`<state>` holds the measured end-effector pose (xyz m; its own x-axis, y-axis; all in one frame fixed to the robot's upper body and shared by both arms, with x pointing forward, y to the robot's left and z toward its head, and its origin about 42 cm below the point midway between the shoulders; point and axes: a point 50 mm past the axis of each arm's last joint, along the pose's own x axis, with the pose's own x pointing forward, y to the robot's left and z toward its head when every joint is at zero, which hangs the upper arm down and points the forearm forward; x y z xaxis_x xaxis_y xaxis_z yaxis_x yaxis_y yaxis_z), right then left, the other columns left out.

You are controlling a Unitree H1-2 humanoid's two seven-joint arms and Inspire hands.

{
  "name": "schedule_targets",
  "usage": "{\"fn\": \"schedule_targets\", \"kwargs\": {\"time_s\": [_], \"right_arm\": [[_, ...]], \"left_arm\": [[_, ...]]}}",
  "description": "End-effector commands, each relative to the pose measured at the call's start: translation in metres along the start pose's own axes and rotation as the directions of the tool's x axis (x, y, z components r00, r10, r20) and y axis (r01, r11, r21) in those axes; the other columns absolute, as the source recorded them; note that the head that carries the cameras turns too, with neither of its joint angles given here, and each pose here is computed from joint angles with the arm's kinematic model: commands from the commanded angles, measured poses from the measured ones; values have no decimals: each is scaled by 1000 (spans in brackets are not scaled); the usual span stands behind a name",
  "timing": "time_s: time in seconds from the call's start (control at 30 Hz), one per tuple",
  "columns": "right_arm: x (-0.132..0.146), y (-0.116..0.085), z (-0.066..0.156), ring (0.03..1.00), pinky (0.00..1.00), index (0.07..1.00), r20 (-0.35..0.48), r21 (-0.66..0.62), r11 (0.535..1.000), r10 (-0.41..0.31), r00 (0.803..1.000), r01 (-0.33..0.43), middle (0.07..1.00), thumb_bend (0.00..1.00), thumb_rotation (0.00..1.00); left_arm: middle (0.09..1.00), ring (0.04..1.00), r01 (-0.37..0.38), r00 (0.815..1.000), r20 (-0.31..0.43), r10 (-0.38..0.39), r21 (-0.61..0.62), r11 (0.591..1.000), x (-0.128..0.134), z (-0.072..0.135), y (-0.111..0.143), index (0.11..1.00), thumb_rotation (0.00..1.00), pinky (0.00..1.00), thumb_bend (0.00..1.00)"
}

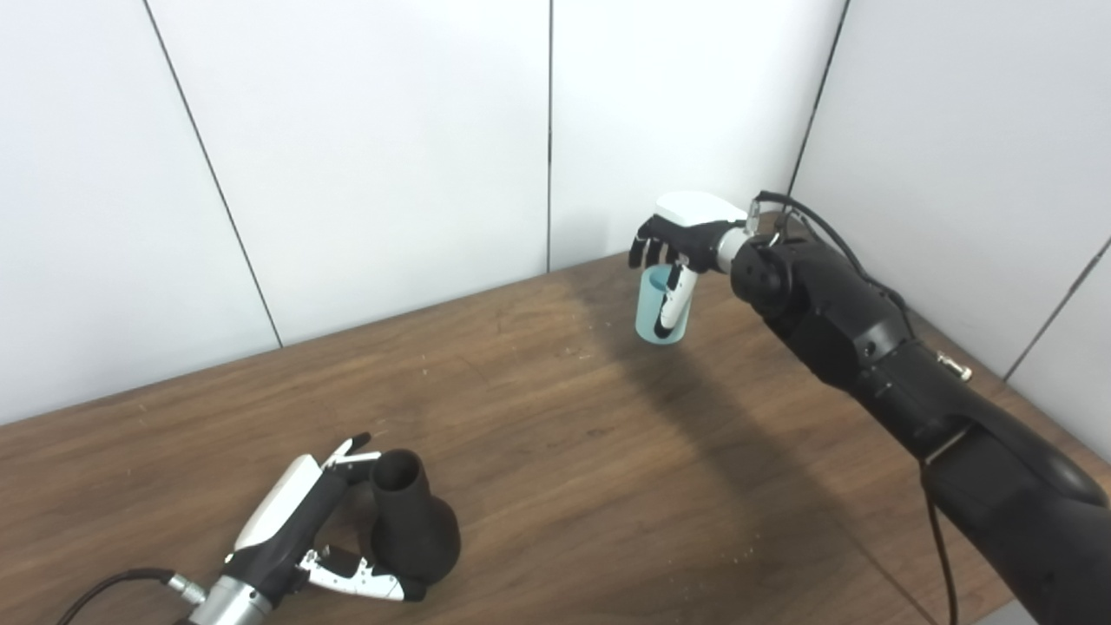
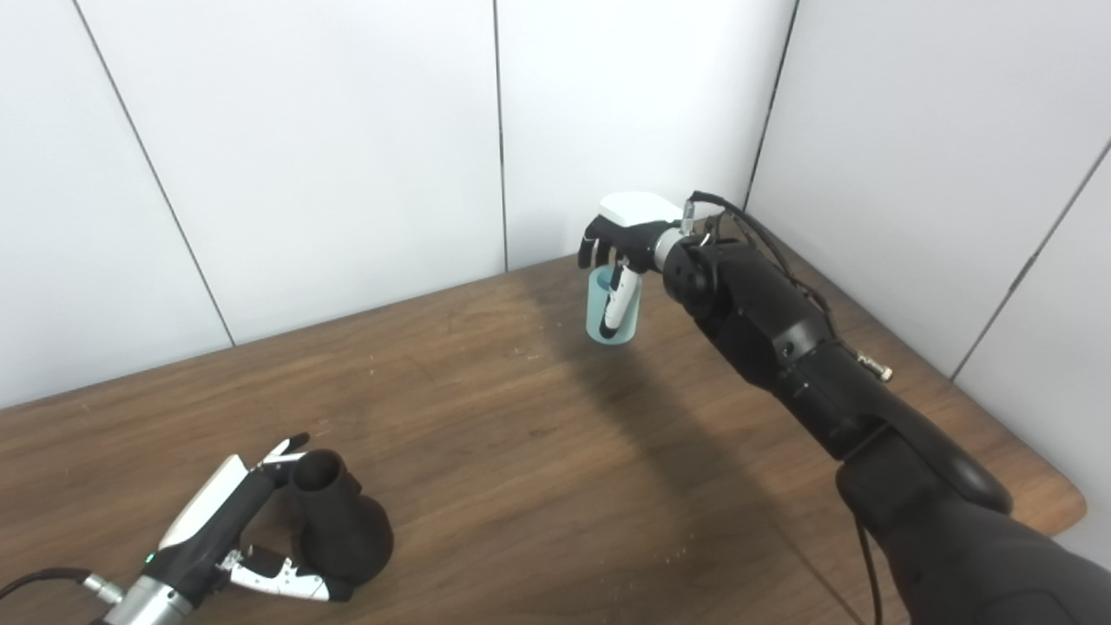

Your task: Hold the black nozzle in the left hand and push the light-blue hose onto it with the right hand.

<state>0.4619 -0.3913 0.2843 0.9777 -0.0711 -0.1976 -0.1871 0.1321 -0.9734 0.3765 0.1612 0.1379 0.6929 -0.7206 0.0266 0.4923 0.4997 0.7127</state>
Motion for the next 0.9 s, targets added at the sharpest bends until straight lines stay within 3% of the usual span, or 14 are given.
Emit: {"fn": "schedule_targets", "kwargs": {"time_s": [0.0,0.23,0.7,0.83,0.87], "right_arm": [[-2,-28,-7,625,544,666,-10,-28,998,-53,999,53,679,786,0],[-2,-25,-9,694,581,678,-33,-30,1000,-8,999,7,739,788,0],[-6,-24,-13,660,577,676,-34,-27,999,-27,999,26,696,787,0],[-4,-23,-14,602,566,634,-31,-18,999,-44,999,43,648,784,0],[-4,-23,-14,558,557,610,-31,-16,999,-48,998,48,571,676,0]], "left_arm": [[500,604,171,973,-159,-170,-8,985,-33,-30,-27,475,0,1000,525],[499,604,170,973,-159,-170,-11,985,-34,-28,-29,475,0,1000,525],[500,604,173,971,-163,-174,-18,985,-34,-27,-29,475,0,1000,525],[500,603,171,972,-159,-172,-19,985,-36,-28,-28,475,0,1000,525],[500,603,171,972,-158,-172,-19,985,-36,-28,-28,475,0,1000,525]]}}
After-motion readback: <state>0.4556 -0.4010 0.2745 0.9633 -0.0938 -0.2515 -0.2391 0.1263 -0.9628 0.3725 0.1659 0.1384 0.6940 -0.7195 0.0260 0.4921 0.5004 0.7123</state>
